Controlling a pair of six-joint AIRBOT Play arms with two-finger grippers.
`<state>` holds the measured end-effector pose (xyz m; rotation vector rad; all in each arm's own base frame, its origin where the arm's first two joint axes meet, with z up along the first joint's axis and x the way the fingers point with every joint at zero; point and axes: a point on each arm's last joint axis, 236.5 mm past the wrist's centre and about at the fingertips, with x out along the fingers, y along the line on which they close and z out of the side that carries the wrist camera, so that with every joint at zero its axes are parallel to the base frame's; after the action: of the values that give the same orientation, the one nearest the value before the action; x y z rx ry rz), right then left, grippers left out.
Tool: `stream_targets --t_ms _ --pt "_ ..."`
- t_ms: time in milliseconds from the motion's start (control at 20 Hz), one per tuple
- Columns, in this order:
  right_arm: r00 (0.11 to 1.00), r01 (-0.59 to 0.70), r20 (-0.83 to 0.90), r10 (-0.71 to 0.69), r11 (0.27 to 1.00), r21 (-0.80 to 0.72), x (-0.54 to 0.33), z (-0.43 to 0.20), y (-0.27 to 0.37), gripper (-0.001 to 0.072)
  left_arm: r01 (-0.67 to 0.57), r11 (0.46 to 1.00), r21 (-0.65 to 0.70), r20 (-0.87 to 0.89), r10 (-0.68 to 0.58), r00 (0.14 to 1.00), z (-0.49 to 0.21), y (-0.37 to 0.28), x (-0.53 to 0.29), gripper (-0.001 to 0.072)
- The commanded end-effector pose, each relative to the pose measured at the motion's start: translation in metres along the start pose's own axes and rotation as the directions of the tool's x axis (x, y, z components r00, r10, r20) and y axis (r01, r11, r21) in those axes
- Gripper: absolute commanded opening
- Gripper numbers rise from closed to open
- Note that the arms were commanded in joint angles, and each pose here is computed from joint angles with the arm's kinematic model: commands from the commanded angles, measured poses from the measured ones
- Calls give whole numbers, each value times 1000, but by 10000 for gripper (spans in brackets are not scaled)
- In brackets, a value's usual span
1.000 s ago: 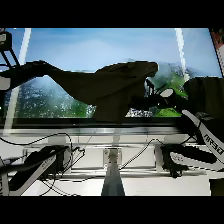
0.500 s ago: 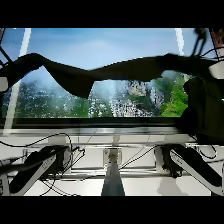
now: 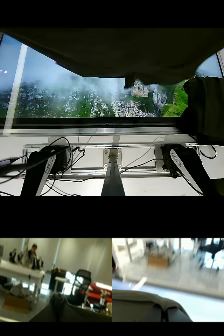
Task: Fold the clothes and pants, and hang the long-sleeved shirts on hangers.
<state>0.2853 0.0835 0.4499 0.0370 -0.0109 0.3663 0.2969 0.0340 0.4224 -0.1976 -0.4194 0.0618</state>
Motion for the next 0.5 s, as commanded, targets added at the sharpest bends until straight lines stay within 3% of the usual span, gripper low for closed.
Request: stream_targets --t_ms 0,150,250,450 --pt "994 -8 112 11 999 -34 -35 42 17 14 10 997 75 175 -23 984 65 -12 -41 7" --pt "1000 11 18 -10 999 -33 -15 16 4 13 31 997 73 -4 -31 1000 18 -12 -28 4" --pt "992 47 -118 -43 998 29 25 -33 -21 13 19 998 60 -250 -4 968 -62 2 -3 4" --pt "916 93 -401 -23 984 155 111 -154 -61 14 -35 999 35 -642 50 765 -241 38 28 6"
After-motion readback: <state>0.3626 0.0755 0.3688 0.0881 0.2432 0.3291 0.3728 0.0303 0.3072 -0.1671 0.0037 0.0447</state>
